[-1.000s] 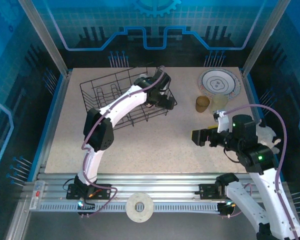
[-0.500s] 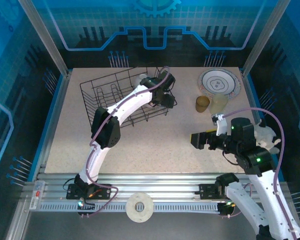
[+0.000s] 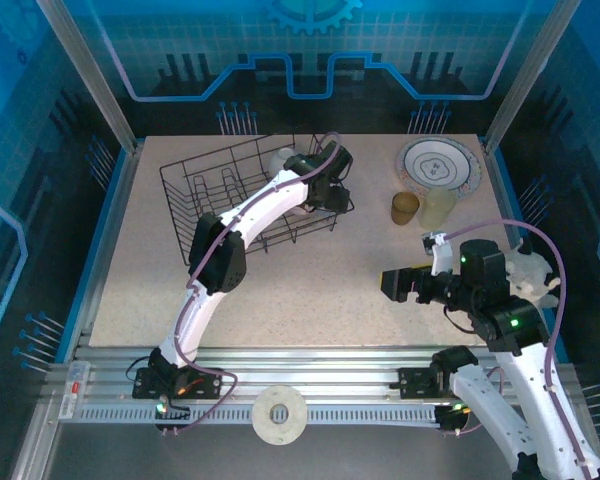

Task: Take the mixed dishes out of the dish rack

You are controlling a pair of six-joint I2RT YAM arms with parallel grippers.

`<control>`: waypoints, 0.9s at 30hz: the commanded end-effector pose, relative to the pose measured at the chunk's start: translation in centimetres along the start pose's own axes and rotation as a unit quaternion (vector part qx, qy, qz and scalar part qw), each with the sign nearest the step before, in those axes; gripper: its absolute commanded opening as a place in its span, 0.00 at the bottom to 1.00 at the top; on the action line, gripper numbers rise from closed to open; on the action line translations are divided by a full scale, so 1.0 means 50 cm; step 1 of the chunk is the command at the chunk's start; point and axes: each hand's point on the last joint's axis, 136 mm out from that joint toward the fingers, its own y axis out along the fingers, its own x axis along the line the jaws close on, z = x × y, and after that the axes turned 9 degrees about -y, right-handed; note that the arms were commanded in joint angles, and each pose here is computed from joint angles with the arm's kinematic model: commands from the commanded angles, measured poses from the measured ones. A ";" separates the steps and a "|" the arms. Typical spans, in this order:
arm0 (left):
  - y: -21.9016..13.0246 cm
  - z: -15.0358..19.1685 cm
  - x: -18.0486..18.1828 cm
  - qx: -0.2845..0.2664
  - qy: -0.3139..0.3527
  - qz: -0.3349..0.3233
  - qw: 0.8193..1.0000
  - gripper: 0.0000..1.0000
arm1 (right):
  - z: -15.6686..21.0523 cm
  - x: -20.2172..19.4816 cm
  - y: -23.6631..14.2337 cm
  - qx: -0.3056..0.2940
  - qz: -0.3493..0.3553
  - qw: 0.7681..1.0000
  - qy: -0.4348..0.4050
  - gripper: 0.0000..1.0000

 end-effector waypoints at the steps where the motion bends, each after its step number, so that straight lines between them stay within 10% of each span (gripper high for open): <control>1: 0.043 0.035 0.038 0.034 -0.008 -0.047 0.998 0.78 | 0.002 0.012 0.003 -0.003 -0.018 1.000 0.001 1.00; 27: 0.039 0.060 0.070 0.049 -0.123 -0.062 0.989 0.77 | 0.011 0.013 0.019 -0.013 -0.035 0.999 0.017 1.00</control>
